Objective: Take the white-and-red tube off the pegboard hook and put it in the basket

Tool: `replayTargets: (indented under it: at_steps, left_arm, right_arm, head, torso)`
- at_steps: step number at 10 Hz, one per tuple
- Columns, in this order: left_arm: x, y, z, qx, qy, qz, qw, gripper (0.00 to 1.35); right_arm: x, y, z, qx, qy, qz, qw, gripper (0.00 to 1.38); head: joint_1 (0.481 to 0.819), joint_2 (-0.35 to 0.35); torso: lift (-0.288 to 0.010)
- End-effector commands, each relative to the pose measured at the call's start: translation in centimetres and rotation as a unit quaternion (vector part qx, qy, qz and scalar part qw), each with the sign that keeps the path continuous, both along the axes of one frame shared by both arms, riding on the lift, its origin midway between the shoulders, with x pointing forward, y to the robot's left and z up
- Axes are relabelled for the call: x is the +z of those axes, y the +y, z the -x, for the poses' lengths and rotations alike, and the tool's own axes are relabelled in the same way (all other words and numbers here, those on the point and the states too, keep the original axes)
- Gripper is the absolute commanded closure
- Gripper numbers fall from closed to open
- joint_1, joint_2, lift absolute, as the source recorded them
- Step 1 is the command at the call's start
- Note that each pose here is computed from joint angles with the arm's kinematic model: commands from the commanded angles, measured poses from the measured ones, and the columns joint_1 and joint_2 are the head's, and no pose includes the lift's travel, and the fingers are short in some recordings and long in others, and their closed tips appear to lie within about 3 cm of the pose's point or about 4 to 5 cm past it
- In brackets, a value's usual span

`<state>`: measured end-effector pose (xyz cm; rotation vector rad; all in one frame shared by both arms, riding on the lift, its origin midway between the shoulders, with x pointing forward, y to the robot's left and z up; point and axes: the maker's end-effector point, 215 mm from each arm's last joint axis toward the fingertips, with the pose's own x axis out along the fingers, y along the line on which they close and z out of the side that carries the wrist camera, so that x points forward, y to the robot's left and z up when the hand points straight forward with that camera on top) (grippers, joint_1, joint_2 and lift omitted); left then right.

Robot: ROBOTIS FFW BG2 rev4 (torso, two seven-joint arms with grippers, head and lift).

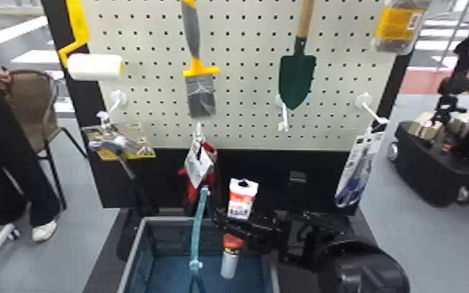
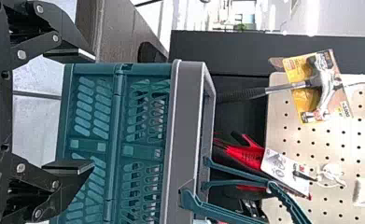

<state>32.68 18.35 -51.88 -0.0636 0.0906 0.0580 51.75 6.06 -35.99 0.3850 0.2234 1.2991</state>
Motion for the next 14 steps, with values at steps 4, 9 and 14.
replayTargets:
  at_steps: [4,9,14]
  left_arm:
    - [0.19,-0.19,-0.24,-0.001,-0.003,0.002,1.0,0.47]
    - [0.2,-0.19,-0.3,-0.001,-0.003,0.002,1.0,0.47]
    - [0.18,-0.22,-0.19,-0.001,-0.003,0.002,1.0,0.47]
  right_arm:
    - [-1.22,0.49,0.74,0.012,0.026,-0.002,1.0,1.25]
    - [-1.23,0.4,0.55,0.01,0.032,-0.005,0.999,0.26]
    - [-1.07,0.42,0.53,0.01,0.031,-0.006,0.999,0.12]
  head:
    - [0.549,0.0]
    - [0.549,0.0]
    - [0.549,0.0]
  torso:
    - [-0.1]
    - [-0.1]
    - [-0.1]
